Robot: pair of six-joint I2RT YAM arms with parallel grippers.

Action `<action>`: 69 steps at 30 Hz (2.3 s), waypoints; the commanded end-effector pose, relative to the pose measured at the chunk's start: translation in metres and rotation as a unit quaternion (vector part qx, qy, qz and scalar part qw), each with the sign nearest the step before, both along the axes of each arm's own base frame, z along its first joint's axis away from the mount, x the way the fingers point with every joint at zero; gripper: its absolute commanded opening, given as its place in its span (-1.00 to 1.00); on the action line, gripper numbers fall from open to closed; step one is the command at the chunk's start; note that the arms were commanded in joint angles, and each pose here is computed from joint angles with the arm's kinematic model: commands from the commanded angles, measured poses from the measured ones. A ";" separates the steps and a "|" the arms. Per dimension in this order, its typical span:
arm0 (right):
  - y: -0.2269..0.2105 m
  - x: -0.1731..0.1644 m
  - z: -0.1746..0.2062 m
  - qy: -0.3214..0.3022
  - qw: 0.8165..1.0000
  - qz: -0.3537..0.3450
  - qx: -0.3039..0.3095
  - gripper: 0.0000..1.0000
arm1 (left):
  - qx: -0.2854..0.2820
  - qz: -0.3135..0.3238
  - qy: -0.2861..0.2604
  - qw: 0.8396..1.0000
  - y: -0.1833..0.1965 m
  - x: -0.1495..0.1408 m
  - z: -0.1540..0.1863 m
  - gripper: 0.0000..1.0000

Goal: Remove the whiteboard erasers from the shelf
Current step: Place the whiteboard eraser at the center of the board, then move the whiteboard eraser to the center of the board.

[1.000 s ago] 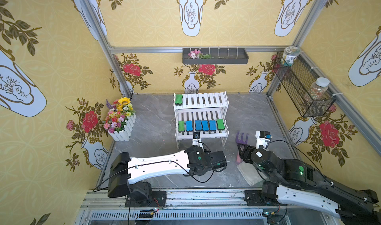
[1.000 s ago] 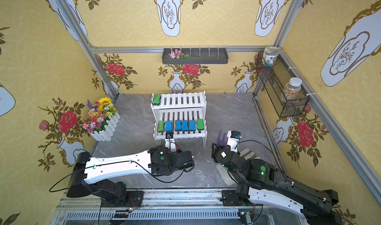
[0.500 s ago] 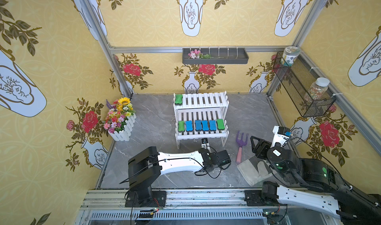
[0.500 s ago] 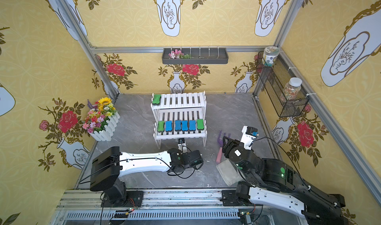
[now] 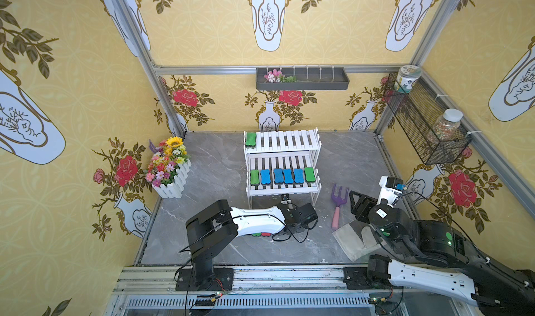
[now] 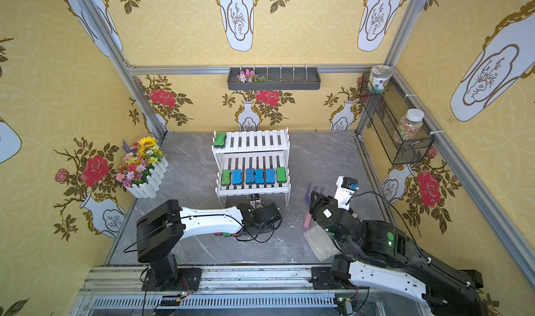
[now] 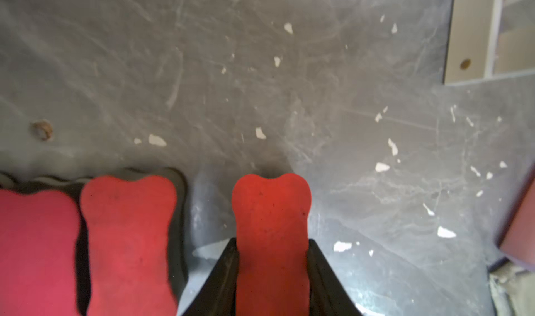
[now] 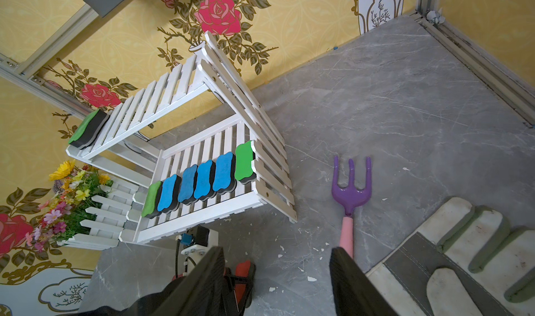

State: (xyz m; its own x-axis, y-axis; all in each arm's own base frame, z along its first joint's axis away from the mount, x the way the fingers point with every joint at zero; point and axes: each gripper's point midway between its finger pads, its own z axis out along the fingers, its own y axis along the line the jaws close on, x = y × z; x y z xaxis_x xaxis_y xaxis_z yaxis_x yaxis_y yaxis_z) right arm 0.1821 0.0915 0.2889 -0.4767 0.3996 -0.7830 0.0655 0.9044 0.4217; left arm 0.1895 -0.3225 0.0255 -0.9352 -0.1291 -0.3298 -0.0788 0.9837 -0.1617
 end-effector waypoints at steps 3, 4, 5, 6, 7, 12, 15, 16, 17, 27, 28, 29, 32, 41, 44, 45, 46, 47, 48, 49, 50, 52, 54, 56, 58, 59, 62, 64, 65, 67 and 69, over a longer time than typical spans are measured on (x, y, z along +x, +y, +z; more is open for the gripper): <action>0.001 0.001 -0.002 0.003 1.000 -0.006 0.000 0.25 | 0.005 -0.002 0.012 1.000 0.009 -0.003 -0.002 0.08; 0.001 0.001 -0.002 0.004 1.000 -0.005 -0.001 0.26 | 0.005 -0.003 0.011 1.000 0.009 -0.003 -0.001 0.15; 0.002 0.001 -0.002 0.005 1.000 -0.005 0.000 0.26 | 0.004 -0.005 0.010 1.000 0.008 -0.003 0.000 0.21; 0.002 0.000 -0.002 0.007 1.000 -0.005 0.002 0.27 | 0.004 -0.005 0.010 1.000 0.008 -0.003 0.001 0.25; 0.001 0.000 -0.003 0.009 1.000 -0.006 0.002 0.28 | 0.006 -0.006 0.010 1.000 0.008 -0.003 0.001 0.28; 0.003 -0.005 -0.015 0.028 1.000 0.004 0.009 0.29 | 0.013 -0.022 -0.028 0.999 0.002 -0.006 0.032 0.41; 0.015 -0.009 -0.034 0.057 0.998 0.022 0.012 0.29 | 0.008 -0.034 -0.053 0.998 -0.003 -0.011 0.058 0.58; 0.019 -0.010 -0.043 0.069 0.997 0.028 0.010 0.29 | 0.001 -0.037 -0.057 0.998 -0.005 -0.015 0.067 0.63; 0.023 -0.012 -0.052 0.082 0.996 0.035 0.008 0.28 | -0.009 -0.039 -0.061 0.997 -0.005 -0.017 0.076 0.66; 0.133 -0.020 -0.165 0.210 0.963 0.170 0.008 0.24 | -0.137 -0.003 -0.127 0.982 0.047 -0.036 0.189 0.99; 0.143 -0.018 -0.173 0.217 0.959 0.180 0.003 0.24 | -0.150 0.000 -0.133 0.980 0.054 -0.037 0.197 0.99; 0.153 -0.016 -0.180 0.222 0.957 0.187 -0.001 0.22 | -0.157 0.001 -0.137 0.978 0.060 -0.038 0.203 0.99; 0.171 -0.011 -0.207 0.245 0.950 0.193 -0.014 0.18 | -0.166 0.012 -0.151 0.974 0.080 -0.039 0.216 0.99; 0.186 0.011 -0.250 0.264 0.948 0.174 -0.042 -0.04 | -0.194 0.005 -0.181 0.964 0.109 -0.042 0.249 0.99; 0.185 0.017 -0.252 0.259 0.950 0.166 -0.059 -0.05 | -0.190 -0.001 -0.182 0.965 0.111 -0.043 0.251 0.99; 0.185 0.019 -0.252 0.259 0.950 0.165 -0.062 -0.05 | -0.189 -0.002 -0.182 0.965 0.111 -0.043 0.251 0.99; 0.186 0.020 -0.254 0.261 0.949 0.165 -0.064 -0.06 | -0.186 -0.004 -0.182 0.965 0.111 -0.043 0.250 0.99; 0.187 0.021 -0.255 0.264 0.948 0.166 -0.065 -0.08 | -0.182 -0.004 -0.183 0.966 0.112 -0.043 0.249 0.99; 0.188 0.021 -0.256 0.266 0.947 0.166 -0.067 -0.10 | -0.178 -0.003 -0.184 0.967 0.113 -0.042 0.248 0.99; 0.189 0.021 -0.256 0.268 0.947 0.166 -0.066 -0.11 | -0.176 -0.002 -0.184 0.967 0.114 -0.042 0.248 0.99; 0.191 0.021 -0.258 0.270 0.946 0.167 -0.066 -0.13 | -0.175 0.000 -0.188 0.967 0.116 -0.041 0.249 0.99; 0.193 0.020 -0.260 0.272 0.945 0.168 -0.066 -0.19 | -0.176 0.004 -0.191 0.966 0.120 -0.041 0.250 0.99; 0.197 0.019 -0.263 0.276 0.943 0.174 -0.064 -0.23 | -0.181 0.010 -0.196 0.964 0.126 -0.041 0.252 0.99; 0.202 0.018 -0.264 0.278 0.942 0.178 -0.061 -0.25 | -0.185 0.017 -0.199 0.962 0.131 -0.041 0.253 0.99; 0.205 0.019 -0.264 0.276 0.942 0.178 -0.060 -0.26 | -0.190 0.022 -0.201 0.961 0.135 -0.041 0.253 0.99; 0.206 0.020 -0.263 0.274 0.943 0.178 -0.060 -0.26 | -0.191 0.022 -0.201 0.961 0.135 -0.041 0.253 0.99; 0.207 0.020 -0.262 0.272 0.944 0.178 -0.060 -0.26 | -0.186 0.020 -0.197 0.962 0.134 -0.042 0.249 0.99; 0.207 0.019 -0.260 0.269 0.945 0.178 -0.060 -0.26 | -0.180 0.018 -0.196 0.964 0.133 -0.042 0.247 0.99; 0.208 0.017 -0.259 0.268 0.945 0.179 -0.061 -0.26 | -0.178 0.017 -0.196 0.964 0.133 -0.042 0.247 0.99; 0.209 0.016 -0.253 0.260 0.947 0.179 -0.062 -0.21 | -0.178 0.018 -0.198 0.964 0.133 -0.041 0.247 0.99; 0.212 0.018 -0.238 0.243 0.951 0.180 -0.063 -0.04 | -0.180 0.016 -0.201 0.963 0.132 -0.040 0.249 0.99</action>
